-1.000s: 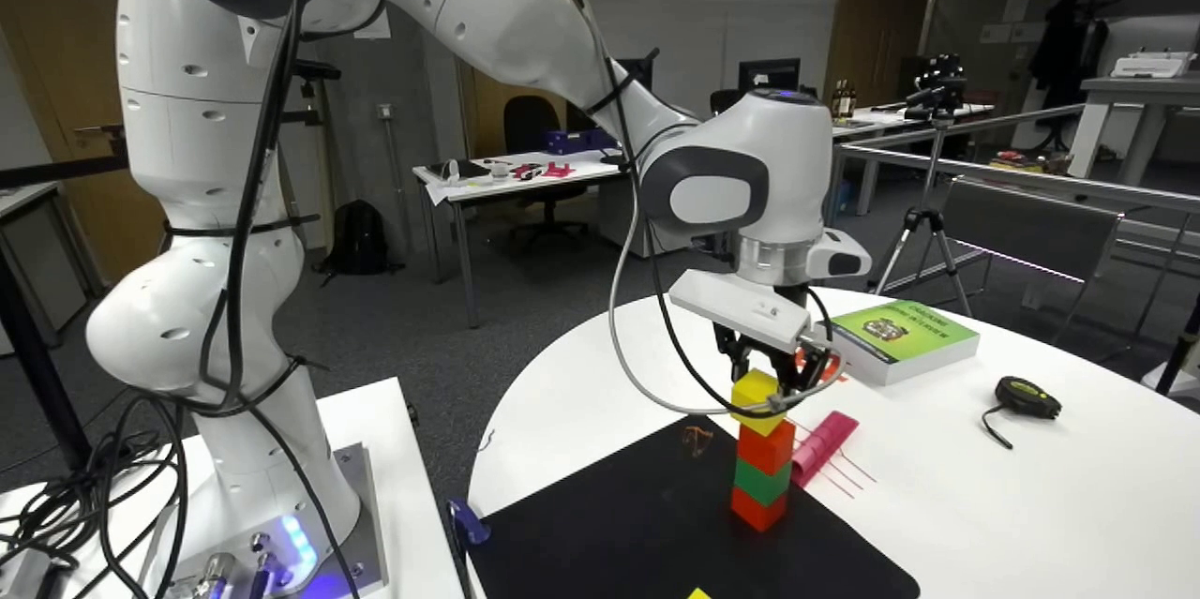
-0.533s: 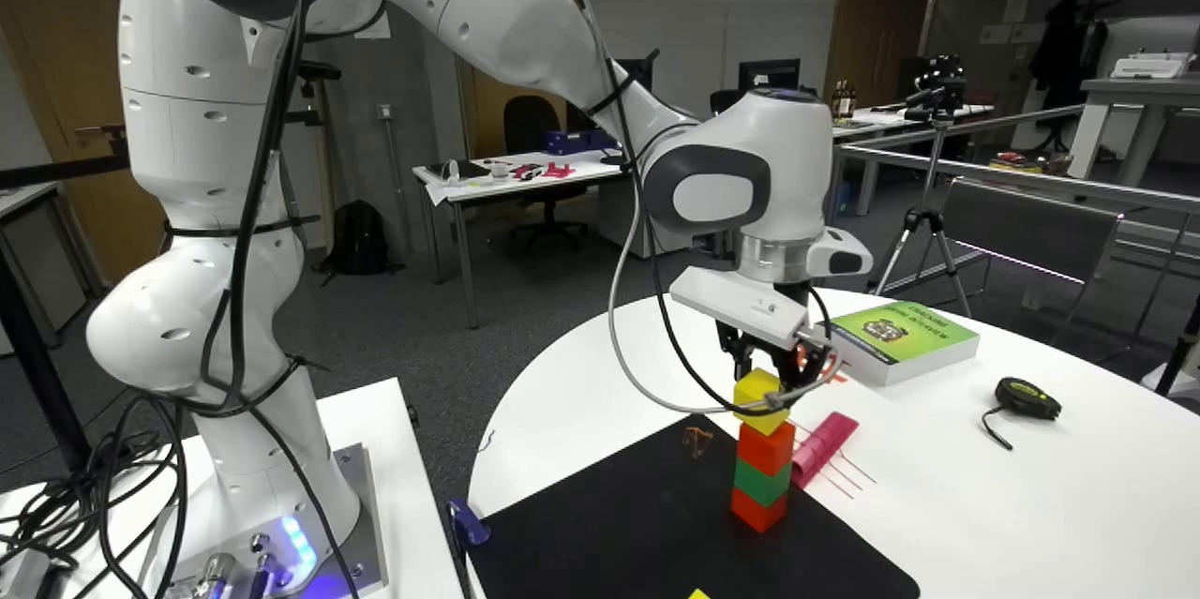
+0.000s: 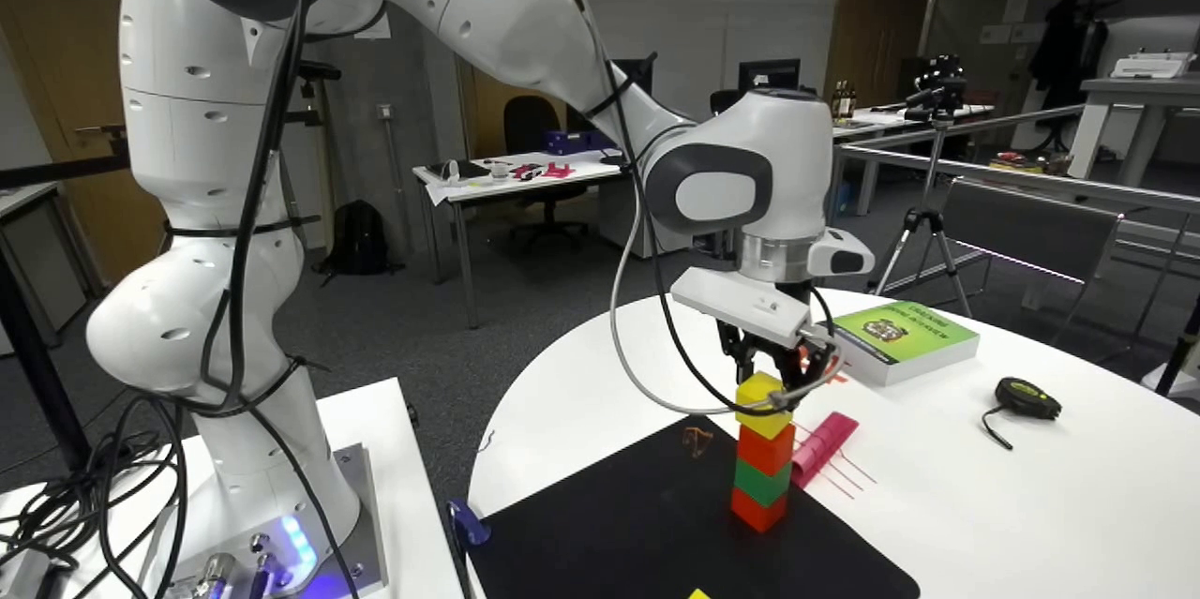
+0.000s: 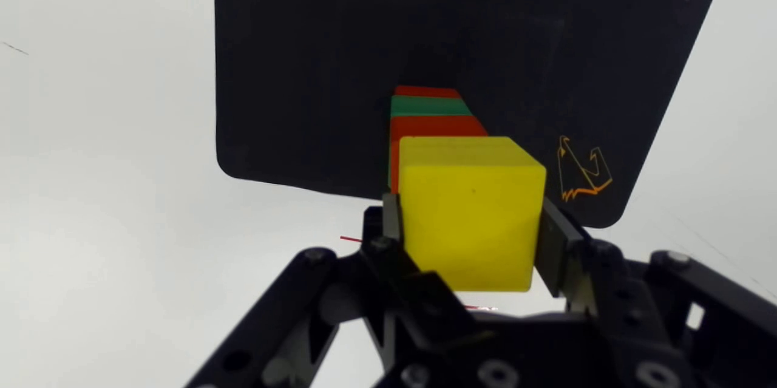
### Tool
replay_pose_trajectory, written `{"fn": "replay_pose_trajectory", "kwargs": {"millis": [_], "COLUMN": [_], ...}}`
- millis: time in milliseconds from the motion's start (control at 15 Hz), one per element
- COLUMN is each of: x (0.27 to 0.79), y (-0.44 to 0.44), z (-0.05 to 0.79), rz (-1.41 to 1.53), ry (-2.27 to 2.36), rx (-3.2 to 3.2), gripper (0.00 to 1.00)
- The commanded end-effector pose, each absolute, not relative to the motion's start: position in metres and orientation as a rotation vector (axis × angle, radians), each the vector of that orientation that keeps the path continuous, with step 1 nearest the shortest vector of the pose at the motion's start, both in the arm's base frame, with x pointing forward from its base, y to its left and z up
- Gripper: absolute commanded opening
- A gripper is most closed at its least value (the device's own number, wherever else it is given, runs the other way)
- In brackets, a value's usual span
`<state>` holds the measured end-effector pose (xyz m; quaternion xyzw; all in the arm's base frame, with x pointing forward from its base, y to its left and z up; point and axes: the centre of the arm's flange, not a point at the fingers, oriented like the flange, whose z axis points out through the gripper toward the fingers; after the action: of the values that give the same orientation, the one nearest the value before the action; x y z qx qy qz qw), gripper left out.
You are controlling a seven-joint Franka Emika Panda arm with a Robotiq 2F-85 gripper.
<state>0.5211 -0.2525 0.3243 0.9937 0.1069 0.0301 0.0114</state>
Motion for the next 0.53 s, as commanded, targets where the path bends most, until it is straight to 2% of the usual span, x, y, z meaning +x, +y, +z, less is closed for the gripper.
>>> {"fn": "replay_pose_trajectory", "kwargs": {"millis": [0, 467], "x": [0.5242, 0.5271], "y": [-0.2546, -0.2535], "z": [0.3263, 0.3233], "rz": [0.093, 0.094], "ry": [0.323, 0.291], "rx": [3.065, 3.071], "gripper": [0.30, 0.30]}}
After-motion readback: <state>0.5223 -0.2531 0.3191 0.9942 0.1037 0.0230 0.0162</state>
